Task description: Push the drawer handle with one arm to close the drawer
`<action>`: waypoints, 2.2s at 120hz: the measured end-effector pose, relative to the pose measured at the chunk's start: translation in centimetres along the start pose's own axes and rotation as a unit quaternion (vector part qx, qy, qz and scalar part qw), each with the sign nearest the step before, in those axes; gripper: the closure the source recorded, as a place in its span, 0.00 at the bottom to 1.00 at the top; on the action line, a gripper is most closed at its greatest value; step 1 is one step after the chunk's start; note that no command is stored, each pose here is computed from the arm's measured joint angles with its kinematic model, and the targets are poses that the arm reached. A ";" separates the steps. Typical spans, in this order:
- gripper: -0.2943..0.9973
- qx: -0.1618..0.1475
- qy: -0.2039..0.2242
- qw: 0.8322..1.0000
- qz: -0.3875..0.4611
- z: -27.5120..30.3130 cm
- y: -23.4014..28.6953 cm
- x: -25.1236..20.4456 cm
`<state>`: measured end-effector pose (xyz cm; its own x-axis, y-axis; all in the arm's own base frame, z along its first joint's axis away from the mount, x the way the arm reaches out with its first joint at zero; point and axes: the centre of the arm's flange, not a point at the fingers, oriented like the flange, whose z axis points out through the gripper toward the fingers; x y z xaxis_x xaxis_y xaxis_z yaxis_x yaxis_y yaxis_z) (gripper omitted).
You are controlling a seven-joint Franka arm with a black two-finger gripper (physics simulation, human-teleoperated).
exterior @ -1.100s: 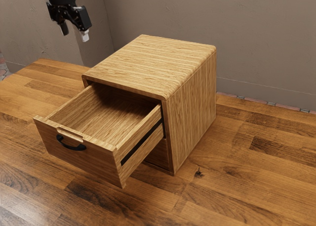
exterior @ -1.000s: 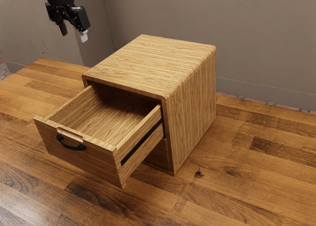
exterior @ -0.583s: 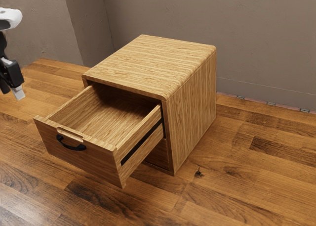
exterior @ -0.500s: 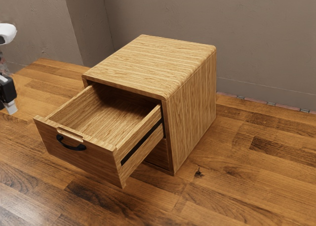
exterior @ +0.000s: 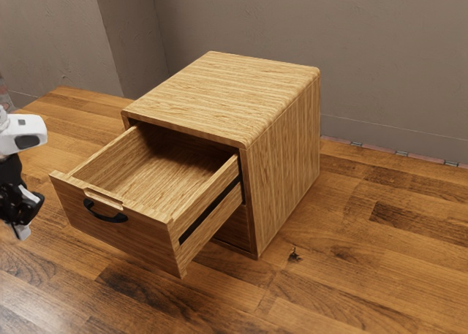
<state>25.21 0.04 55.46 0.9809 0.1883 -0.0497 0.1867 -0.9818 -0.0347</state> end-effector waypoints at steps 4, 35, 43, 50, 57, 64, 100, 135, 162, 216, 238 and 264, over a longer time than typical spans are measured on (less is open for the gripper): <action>0.83 -0.003 0.006 1.000 -0.006 0.0 0.3 0.2; 0.83 -0.008 0.021 0.999 -0.030 0.3 3.7 1.0; 0.83 -0.010 0.020 0.999 -0.038 0.4 4.0 1.2; 0.83 -0.012 0.019 0.999 -0.043 0.5 4.5 1.2; 0.84 -0.014 0.020 0.999 -0.046 0.5 5.1 1.1; 0.84 -0.016 0.019 0.998 -0.049 0.5 5.5 1.0; 0.84 -0.012 0.009 0.998 -0.065 1.0 6.7 1.7; 0.84 0.014 0.025 0.998 -0.053 0.8 7.8 3.2; 0.84 0.026 0.027 0.999 -0.034 1.3 8.7 5.7; 0.84 0.029 0.053 0.998 0.028 1.9 10.4 11.4; 0.84 0.026 0.075 0.995 0.059 2.7 11.1 13.5; 0.84 0.021 0.099 0.991 0.090 1.6 12.1 16.3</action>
<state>43.35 -8.76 52.67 0.9903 -0.0029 0.1387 0.0090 -0.9963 -0.0850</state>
